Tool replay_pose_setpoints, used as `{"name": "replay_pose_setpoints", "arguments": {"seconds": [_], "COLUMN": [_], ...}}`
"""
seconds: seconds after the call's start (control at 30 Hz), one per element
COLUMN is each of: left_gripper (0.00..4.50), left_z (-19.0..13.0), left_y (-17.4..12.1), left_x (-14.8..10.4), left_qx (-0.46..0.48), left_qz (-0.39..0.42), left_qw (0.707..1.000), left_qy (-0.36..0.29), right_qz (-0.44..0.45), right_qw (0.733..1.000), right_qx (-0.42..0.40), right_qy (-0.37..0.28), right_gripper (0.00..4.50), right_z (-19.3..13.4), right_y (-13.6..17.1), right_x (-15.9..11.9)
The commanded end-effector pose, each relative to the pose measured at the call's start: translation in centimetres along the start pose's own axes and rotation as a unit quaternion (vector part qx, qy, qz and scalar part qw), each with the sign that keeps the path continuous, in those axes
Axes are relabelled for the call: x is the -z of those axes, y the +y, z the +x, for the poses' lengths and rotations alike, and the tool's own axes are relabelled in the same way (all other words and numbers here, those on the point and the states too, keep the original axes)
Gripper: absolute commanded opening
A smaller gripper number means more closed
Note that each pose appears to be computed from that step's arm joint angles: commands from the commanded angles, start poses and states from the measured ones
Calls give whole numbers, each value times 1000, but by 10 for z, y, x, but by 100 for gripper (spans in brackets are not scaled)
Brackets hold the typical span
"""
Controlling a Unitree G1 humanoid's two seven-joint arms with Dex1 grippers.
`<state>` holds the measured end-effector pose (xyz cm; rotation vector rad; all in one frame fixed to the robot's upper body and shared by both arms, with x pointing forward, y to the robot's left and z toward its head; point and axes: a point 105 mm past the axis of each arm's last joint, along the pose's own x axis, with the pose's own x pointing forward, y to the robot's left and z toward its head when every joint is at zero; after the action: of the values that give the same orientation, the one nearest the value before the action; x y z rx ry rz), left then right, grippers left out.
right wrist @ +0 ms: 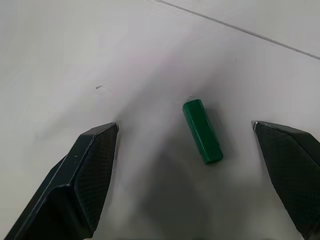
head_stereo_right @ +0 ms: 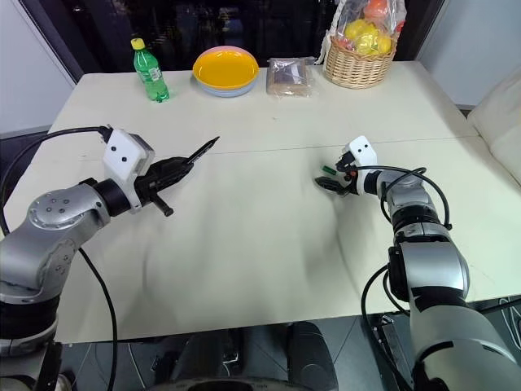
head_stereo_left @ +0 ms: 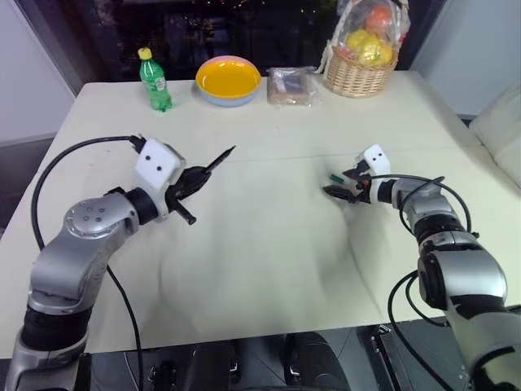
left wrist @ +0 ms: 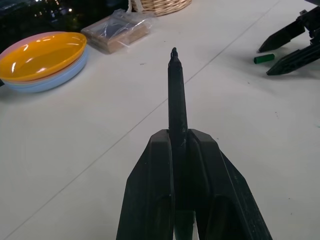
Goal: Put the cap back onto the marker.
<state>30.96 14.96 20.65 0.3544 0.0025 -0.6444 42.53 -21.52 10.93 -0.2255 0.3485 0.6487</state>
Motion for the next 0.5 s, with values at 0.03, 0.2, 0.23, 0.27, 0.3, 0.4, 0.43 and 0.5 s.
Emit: {"name": "replay_pose_setpoints", "arguments": {"seconds": [0.03, 0.2, 0.23, 0.27, 0.3, 0.4, 0.43, 0.5], "left_gripper": [0, 0, 0, 0, 0, 0, 0, 0], "left_z": [-2, -3, -3, -3, -3, -3, -3, -2], "left_y": [1, 2, 2, 2, 2, 2, 1, 0], "left_x": [-13, -13, -13, -13, -13, -13, -13, -13], "left_qx": [0, -3, -3, -4, -4, -3, -2, 5], "left_qz": [17, 18, 18, 18, 18, 17, 17, 15], "left_qw": [1000, 1000, 1000, 1000, 1000, 1000, 1000, 1000], "left_qy": [-21, -21, -21, -21, -21, -22, -22, -24], "right_qz": [-8, -9, -10, -10, -11, -12, -14, -27], "right_qw": [1000, 1000, 1000, 1000, 1000, 1000, 1000, 1000], "right_qx": [8, 8, 7, 7, 7, 6, 5, -2], "right_qy": [-8, -7, -7, -7, -7, -8, -9, -12], "right_gripper": [364, 99, 48, 6, 6, 6, 6, 6], "right_z": [-5, -5, -4, -4, -4, -4, -5, -5], "right_y": [-6, -5, -5, -5, -5, -5, -5, -3], "right_x": [-6, -6, -6, -6, -7, -8, -8, -11]}}
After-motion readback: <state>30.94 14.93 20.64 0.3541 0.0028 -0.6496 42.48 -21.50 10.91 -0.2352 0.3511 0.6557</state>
